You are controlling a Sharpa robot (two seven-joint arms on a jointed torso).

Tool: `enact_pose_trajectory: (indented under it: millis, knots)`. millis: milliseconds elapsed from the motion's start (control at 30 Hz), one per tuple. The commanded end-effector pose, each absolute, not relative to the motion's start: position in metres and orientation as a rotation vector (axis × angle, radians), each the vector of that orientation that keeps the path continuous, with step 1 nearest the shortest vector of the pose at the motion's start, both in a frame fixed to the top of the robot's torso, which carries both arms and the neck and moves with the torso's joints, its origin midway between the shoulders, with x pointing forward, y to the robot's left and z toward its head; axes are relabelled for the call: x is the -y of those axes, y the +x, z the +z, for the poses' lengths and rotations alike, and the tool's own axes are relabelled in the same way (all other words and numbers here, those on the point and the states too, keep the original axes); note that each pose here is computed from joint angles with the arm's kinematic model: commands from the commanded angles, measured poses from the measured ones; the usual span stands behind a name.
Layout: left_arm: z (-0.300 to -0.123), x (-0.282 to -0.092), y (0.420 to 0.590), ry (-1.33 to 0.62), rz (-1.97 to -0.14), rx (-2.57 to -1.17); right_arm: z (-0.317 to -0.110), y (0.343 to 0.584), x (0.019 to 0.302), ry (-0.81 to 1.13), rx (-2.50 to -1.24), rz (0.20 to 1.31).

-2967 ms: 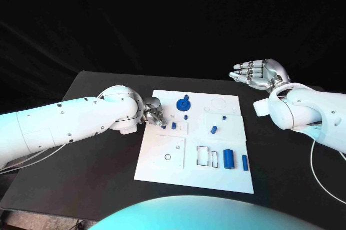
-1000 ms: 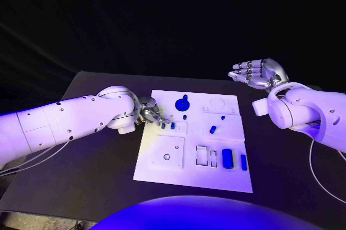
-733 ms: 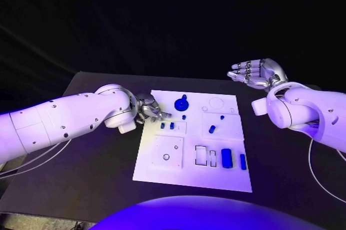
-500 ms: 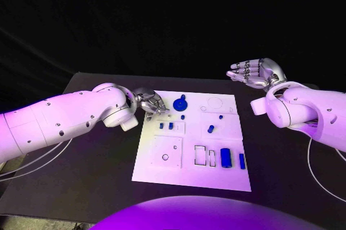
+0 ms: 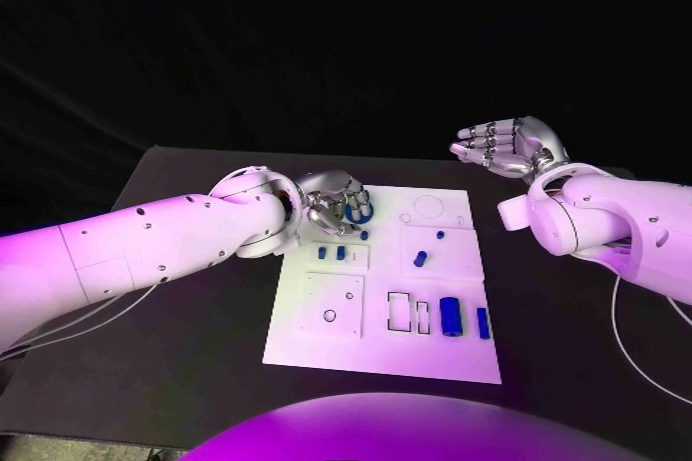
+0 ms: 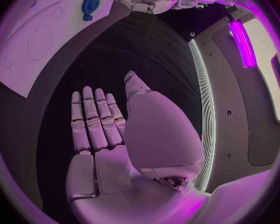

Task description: Assemble the parts on the task board

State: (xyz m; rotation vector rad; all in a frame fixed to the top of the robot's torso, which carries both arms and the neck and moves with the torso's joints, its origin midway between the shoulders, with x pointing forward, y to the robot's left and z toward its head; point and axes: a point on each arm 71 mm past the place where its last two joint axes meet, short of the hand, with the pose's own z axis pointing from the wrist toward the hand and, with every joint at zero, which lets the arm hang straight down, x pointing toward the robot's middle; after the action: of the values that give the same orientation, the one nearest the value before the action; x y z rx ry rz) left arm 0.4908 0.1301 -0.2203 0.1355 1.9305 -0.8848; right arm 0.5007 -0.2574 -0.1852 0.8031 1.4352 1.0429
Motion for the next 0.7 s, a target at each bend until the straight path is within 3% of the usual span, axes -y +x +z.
enact_pose_trajectory:
  millis: [33,700]
  knots:
    - [-0.224,-0.122,0.491,0.399,-0.771,-1.873,-0.185,0.5,0.255,0.784,-1.439,1.056]
    - [-0.233,-0.099,0.495,0.529,-0.657,-1.878,-0.186,0.5,0.252,0.786,-1.443,1.062]
